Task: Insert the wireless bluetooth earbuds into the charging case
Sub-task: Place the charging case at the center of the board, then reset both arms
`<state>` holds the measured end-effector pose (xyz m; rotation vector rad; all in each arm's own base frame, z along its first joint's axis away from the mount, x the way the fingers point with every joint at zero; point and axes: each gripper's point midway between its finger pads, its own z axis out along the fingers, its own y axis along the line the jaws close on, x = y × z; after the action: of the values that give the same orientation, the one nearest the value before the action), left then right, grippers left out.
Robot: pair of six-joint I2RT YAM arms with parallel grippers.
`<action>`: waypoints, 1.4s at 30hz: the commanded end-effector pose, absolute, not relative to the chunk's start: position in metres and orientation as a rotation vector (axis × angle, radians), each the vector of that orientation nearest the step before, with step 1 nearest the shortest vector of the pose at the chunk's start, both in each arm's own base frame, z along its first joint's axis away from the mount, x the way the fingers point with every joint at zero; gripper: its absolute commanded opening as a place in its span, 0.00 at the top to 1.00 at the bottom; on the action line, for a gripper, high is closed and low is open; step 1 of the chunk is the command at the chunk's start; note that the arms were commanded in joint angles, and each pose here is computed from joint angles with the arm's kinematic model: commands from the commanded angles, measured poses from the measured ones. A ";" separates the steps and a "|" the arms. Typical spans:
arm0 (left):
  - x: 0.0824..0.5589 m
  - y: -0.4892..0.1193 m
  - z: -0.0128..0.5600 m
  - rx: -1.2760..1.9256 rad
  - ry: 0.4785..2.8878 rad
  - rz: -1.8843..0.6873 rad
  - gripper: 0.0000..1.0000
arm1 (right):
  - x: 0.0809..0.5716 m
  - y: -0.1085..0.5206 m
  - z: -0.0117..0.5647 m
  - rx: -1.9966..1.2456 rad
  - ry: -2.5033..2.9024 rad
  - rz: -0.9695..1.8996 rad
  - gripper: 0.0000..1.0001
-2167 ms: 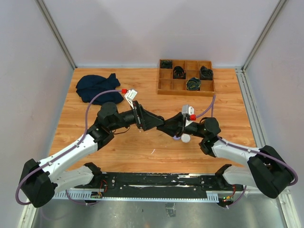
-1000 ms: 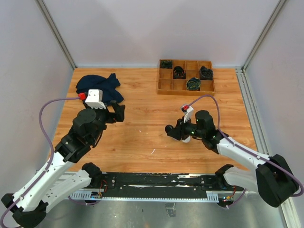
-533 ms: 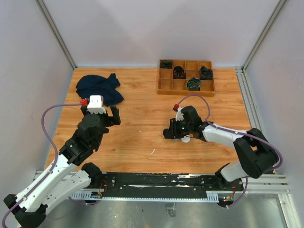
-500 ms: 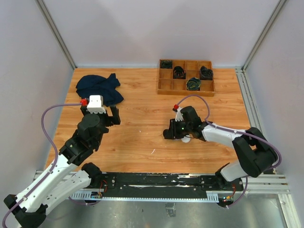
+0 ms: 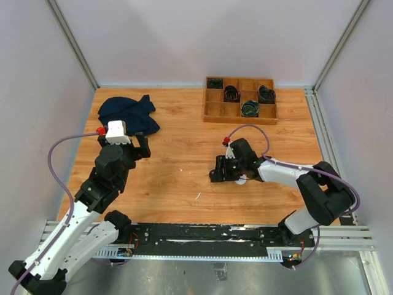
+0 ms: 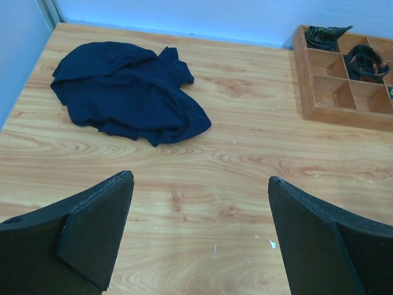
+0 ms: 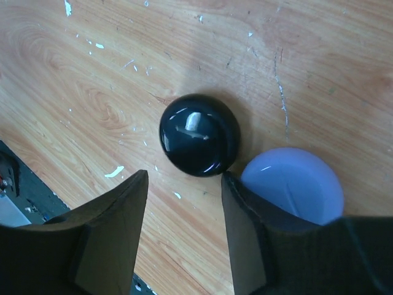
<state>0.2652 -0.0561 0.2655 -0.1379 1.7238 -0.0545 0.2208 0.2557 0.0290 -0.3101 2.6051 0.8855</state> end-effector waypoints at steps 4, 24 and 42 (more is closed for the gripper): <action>0.261 -0.060 0.283 -0.174 1.659 -0.153 0.03 | 0.219 0.252 0.049 -0.309 2.585 0.833 0.40; 0.195 -0.060 0.293 -0.251 1.635 -0.466 0.01 | 0.209 0.123 0.183 -0.296 2.110 0.308 0.01; 0.174 -0.045 0.279 -0.368 1.543 -0.553 0.01 | 0.166 0.032 0.236 -0.074 1.802 0.152 0.01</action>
<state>0.1727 -0.0489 0.2806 -0.3282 1.5598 -0.5551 0.1715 0.0451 0.2366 -0.0965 1.8264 0.1955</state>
